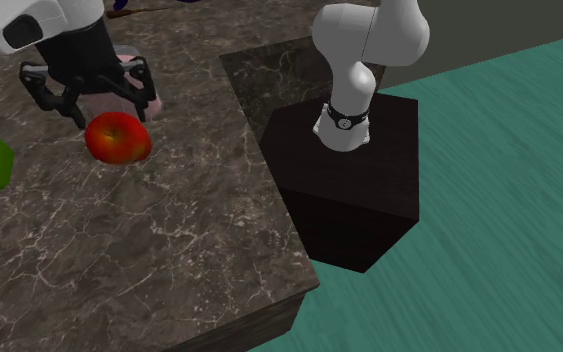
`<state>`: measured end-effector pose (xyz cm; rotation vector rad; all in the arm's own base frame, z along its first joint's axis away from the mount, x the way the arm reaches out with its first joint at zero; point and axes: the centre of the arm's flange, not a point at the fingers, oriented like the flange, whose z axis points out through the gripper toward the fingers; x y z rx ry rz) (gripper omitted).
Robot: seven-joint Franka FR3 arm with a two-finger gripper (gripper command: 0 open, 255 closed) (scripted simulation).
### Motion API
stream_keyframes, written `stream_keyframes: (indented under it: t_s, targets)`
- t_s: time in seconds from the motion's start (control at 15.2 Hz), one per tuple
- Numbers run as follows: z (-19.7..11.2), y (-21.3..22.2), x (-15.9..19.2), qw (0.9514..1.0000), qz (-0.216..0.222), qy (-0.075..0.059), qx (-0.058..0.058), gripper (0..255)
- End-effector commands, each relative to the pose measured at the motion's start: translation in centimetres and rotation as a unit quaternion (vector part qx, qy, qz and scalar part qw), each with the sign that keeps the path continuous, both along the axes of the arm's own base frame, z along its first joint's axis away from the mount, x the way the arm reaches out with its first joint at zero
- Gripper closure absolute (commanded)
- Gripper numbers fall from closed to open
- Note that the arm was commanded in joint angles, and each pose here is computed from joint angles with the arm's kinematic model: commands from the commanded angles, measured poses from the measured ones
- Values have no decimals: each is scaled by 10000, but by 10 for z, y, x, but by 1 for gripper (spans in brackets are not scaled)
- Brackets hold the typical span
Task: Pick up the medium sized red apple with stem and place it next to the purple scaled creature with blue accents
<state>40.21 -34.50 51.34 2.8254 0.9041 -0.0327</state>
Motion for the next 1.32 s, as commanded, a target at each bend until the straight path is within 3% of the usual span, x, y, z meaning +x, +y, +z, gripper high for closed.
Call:
stream_keyframes:
  t_s: [0.0, 1.25]
  targets:
    - [11, 1, 0, 10000, 0, 1, 1, 255]
    - [111, 1, 0, 10000, 0, 1, 1, 255]
